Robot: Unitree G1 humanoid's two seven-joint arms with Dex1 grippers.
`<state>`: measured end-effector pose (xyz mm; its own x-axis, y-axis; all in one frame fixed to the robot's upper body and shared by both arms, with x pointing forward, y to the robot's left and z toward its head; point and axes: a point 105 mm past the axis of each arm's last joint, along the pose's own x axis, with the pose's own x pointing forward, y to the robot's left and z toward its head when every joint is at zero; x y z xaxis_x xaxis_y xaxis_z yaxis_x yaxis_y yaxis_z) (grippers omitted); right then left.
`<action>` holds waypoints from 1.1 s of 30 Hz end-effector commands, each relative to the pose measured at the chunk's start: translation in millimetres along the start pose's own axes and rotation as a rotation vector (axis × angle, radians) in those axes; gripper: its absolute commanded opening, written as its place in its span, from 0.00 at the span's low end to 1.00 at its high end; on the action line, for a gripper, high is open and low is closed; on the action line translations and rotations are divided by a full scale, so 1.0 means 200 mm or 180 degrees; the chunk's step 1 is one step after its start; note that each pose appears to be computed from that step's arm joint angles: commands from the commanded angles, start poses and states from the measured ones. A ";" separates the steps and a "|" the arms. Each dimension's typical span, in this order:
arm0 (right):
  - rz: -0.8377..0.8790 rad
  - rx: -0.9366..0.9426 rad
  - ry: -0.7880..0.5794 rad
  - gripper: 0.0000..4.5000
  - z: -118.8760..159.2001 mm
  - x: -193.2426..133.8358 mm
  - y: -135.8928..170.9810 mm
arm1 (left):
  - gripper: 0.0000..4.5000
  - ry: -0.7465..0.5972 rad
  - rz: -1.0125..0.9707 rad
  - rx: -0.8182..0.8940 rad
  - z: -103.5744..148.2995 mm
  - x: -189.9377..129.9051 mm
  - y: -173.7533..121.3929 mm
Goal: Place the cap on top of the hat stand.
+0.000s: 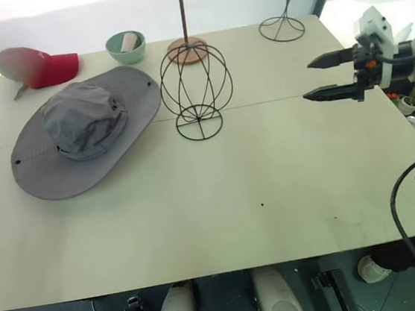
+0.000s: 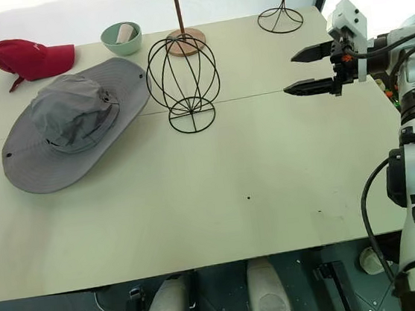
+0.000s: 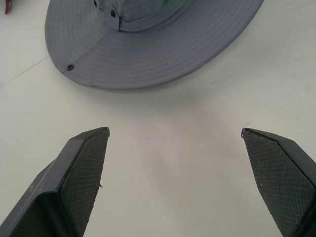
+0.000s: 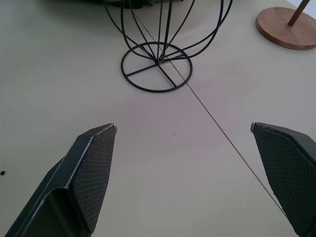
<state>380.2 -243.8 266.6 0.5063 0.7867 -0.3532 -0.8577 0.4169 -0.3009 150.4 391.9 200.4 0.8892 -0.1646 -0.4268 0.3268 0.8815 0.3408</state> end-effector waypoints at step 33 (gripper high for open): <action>0.0295 -0.0413 -0.0302 0.99 0.23 0.01 0.54 | 1.00 -0.0703 -0.0403 0.2763 0.57 0.70 -0.44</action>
<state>295.2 -180.8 258.8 0.3955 0.8554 -0.3345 -0.8967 0.2809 -0.3420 275.8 240.7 209.1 0.8230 -0.4251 -0.3769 0.5118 0.2669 0.8166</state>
